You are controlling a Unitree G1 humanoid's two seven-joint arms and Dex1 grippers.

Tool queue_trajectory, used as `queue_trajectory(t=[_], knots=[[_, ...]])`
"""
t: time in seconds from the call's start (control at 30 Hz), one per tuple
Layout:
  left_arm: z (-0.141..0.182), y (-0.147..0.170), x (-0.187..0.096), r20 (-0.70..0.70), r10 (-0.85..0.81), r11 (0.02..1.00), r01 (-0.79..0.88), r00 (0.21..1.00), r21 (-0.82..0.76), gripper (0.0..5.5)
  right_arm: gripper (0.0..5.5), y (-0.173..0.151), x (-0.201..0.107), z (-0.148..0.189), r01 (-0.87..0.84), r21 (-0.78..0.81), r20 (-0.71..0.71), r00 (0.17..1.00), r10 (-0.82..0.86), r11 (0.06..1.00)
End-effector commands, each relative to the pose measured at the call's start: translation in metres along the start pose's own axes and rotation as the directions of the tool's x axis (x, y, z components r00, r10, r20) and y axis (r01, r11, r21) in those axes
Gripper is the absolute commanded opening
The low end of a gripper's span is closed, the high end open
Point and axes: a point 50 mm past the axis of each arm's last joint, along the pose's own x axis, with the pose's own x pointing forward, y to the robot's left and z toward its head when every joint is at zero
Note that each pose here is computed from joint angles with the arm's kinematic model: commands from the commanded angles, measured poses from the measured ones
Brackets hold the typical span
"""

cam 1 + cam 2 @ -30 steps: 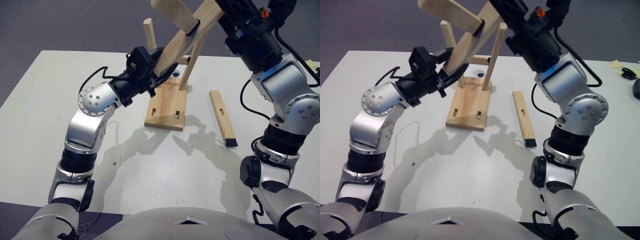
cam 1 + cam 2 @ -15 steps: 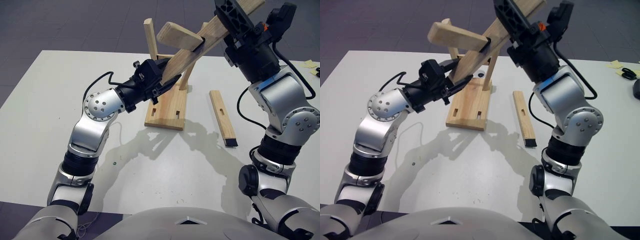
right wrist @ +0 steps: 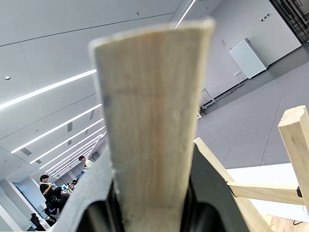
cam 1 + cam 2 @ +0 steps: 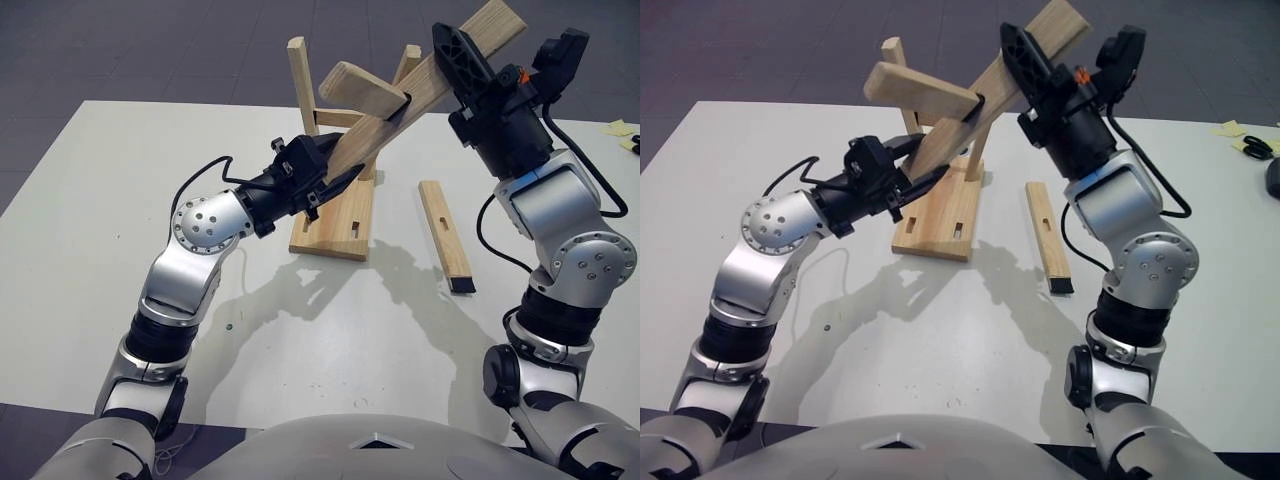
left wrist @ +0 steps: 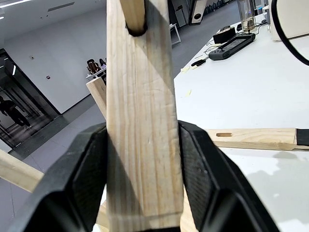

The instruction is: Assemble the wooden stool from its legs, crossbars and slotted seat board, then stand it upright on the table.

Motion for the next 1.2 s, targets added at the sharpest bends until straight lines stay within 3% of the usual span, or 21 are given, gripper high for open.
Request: queue_trajectory(t=[0.03,0.17,0.27,0.47,0.53,0.63,0.7,0.77,0.83,0.97,1.2], knots=[[0.004,-0.002,0.001,0.007,0.016,1.000,-0.016,1.000,0.004,2.07,1.04,0.000,0.004,-0.003,-0.003,0.052,0.014,1.000,0.002,0.999],[0.005,0.005,-0.004,0.006,0.062,0.998,-0.062,0.998,-0.025,2.69,1.03,-0.001,0.006,-0.003,0.010,0.049,0.021,1.000,-0.011,0.999],[0.015,0.028,-0.012,0.059,0.178,0.979,-0.171,0.982,-0.109,3.20,1.03,-0.003,0.006,-0.002,0.028,0.034,0.031,0.999,-0.029,0.999],[0.053,0.086,-0.059,0.219,0.372,0.904,-0.298,0.902,-0.307,4.16,1.03,-0.011,-0.002,-0.001,0.104,0.003,0.075,0.992,-0.104,0.995],[0.053,0.097,-0.075,0.202,0.411,0.882,-0.332,0.889,-0.334,4.48,1.03,-0.012,-0.004,-0.002,0.114,-0.001,0.075,0.991,-0.113,0.994],[0.024,0.112,-0.090,0.027,0.514,0.819,-0.482,0.857,-0.311,4.94,1.03,-0.016,-0.010,-0.004,0.146,-0.016,0.058,0.988,-0.144,0.989],[-0.017,0.105,-0.088,-0.216,0.514,0.810,-0.552,0.830,-0.197,5.34,1.03,-0.019,-0.015,-0.009,0.177,-0.043,0.018,0.984,-0.176,0.983],[-0.059,0.082,-0.084,-0.435,0.445,0.858,-0.512,0.783,-0.044,5.40,1.03,-0.028,-0.021,-0.016,0.244,-0.078,-0.031,0.969,-0.247,0.967],[-0.085,0.060,-0.080,-0.532,0.380,0.901,-0.433,0.757,0.028,5.40,1.03,-0.038,-0.025,-0.022,0.313,-0.107,-0.057,0.946,-0.320,0.944],[-0.101,0.033,-0.065,-0.551,0.319,0.927,-0.375,0.771,0.012,5.40,1.03,-0.055,-0.032,-0.032,0.425,-0.187,-0.105,0.888,-0.448,0.886],[-0.105,0.024,-0.059,-0.543,0.310,0.937,-0.348,0.781,0.035,5.40,1.04,-0.085,-0.048,-0.032,0.492,-0.545,-0.132,0.749,-0.650,0.679]])
